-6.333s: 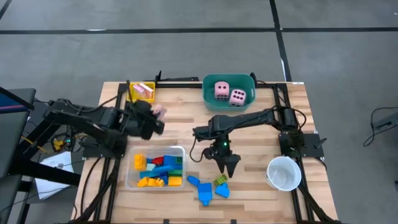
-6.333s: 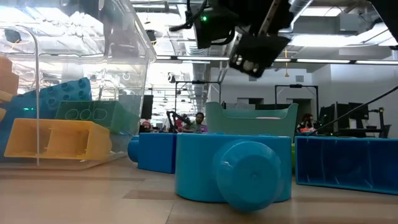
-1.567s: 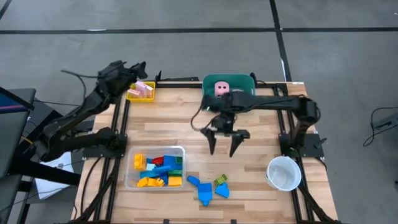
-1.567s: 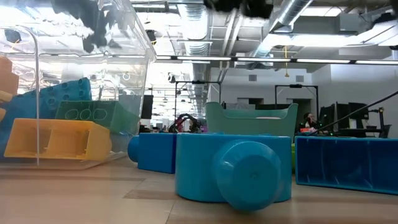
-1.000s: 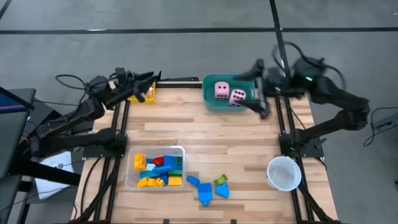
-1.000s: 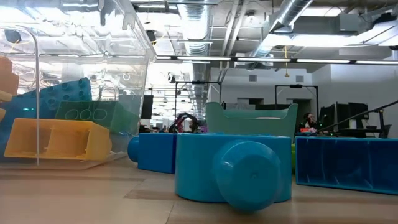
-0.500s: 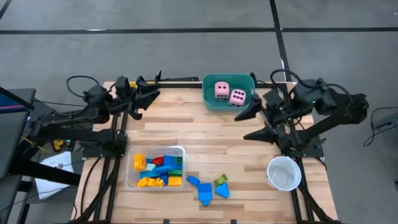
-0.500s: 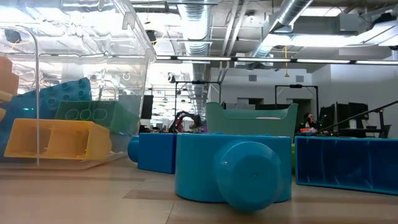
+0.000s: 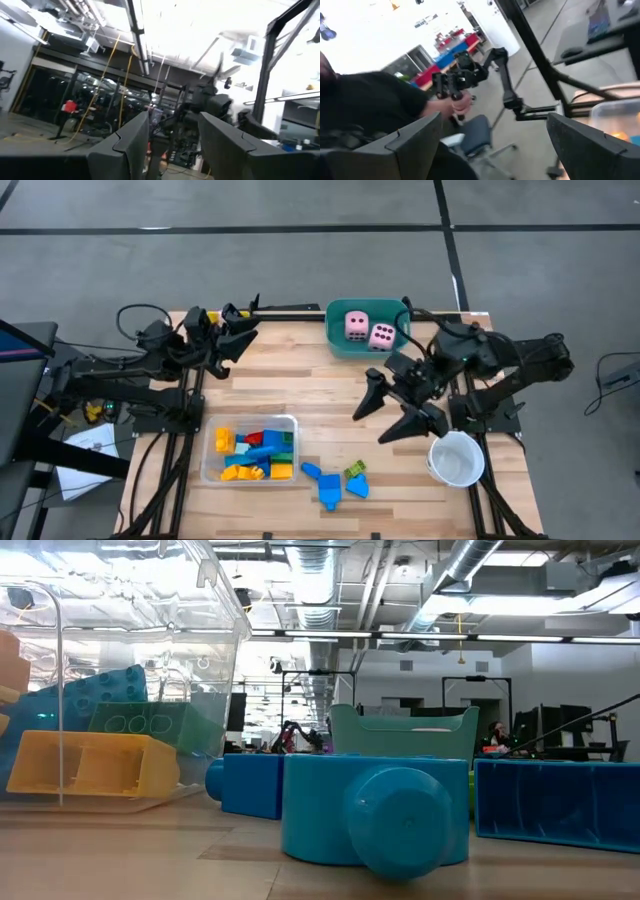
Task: Pick & Place Toys
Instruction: Put the light green game piece into the transparent bin
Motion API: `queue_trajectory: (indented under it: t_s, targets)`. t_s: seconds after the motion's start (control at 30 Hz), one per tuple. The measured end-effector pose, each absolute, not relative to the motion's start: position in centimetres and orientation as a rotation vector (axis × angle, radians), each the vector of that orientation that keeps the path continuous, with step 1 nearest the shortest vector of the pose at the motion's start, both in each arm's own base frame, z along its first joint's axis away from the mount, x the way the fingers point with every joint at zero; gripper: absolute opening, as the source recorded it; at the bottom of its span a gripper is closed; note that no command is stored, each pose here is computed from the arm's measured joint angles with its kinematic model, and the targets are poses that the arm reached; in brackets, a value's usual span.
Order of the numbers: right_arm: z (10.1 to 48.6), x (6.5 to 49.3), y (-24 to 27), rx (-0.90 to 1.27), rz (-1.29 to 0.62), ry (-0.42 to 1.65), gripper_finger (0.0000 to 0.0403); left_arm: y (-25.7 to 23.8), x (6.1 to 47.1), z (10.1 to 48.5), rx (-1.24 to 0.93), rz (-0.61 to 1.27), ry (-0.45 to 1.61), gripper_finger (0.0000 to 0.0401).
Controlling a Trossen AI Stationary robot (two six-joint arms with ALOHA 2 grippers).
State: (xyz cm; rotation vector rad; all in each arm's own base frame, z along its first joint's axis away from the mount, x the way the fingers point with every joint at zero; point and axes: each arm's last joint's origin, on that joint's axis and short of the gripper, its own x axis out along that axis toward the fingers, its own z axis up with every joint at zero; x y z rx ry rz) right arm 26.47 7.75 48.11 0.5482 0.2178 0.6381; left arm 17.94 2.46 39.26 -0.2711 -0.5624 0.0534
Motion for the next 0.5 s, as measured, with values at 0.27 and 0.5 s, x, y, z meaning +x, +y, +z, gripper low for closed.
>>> queue_trajectory:
  t_s: [0.27,0.5]
  targets:
    - [48.1,27.6,8.2,0.554,0.784,0.203,0.0348,1.8,17.8,39.6,-0.252,0.016,-0.602,0.0170]
    - [48.8,26.4,7.7,0.458,0.667,0.123,0.0326,1.2,17.6,39.9,-0.235,-0.010,-0.635,0.0168]
